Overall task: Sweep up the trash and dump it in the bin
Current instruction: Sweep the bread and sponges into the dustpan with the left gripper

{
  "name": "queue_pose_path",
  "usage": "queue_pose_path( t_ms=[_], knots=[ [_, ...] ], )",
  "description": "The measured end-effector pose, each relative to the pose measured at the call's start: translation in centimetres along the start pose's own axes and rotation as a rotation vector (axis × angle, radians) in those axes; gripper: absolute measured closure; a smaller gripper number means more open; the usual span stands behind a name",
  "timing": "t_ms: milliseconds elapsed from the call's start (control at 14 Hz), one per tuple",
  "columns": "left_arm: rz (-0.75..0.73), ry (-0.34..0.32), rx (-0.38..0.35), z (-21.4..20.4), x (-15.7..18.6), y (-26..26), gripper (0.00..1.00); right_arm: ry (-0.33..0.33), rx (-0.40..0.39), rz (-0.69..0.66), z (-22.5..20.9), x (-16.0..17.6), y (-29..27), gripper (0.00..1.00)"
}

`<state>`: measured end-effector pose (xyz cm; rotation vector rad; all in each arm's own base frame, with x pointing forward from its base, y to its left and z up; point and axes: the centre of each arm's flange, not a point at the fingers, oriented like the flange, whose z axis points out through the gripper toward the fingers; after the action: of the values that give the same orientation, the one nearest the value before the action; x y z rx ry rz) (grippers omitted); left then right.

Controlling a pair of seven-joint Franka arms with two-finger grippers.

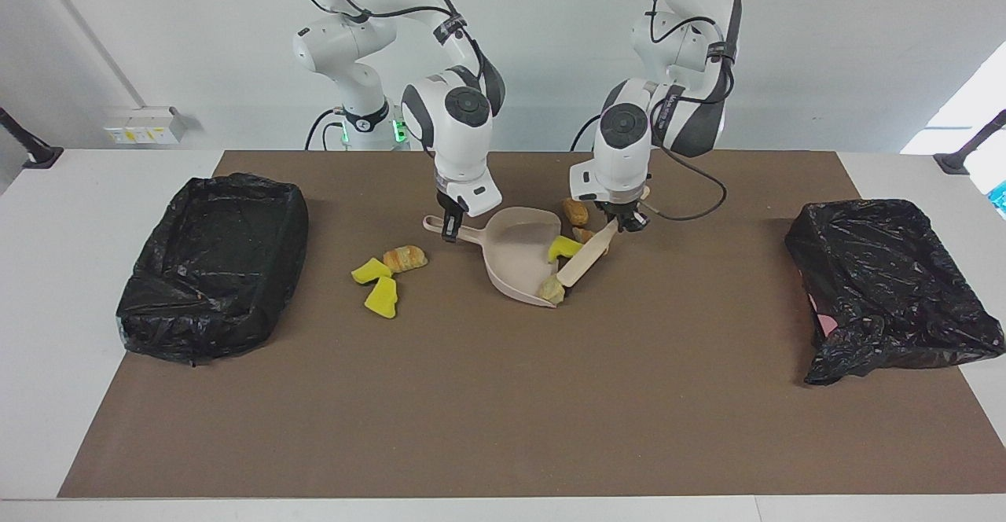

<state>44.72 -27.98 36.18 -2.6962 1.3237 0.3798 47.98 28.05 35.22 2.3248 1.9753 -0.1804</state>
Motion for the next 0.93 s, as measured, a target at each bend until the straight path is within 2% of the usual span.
queue_pose_path(
  t_ms=[215, 358, 573, 932],
  knots=[
    [0.023, 0.009, 0.014, -2.5, -0.1, 1.7, 0.74, 0.001, -0.001, 0.0, 0.0, 0.0, 0.0, 0.68],
    [-0.034, 0.036, 0.018, -4.5, -1.2, 0.9, 0.74, 0.001, -0.001, 0.0, 0.0, 0.0, 0.0, 0.68],
    [-0.274, 0.031, 0.008, -4.9, -3.1, 0.6, 0.74, -0.003, 0.004, -0.018, 0.3, -0.2, -0.2, 0.68],
    [-0.661, -0.043, -0.016, -1.1, -6.4, 1.7, 0.74, -0.012, 0.001, -0.241, 0.4, -0.9, 0.2, 0.68]
  ],
)
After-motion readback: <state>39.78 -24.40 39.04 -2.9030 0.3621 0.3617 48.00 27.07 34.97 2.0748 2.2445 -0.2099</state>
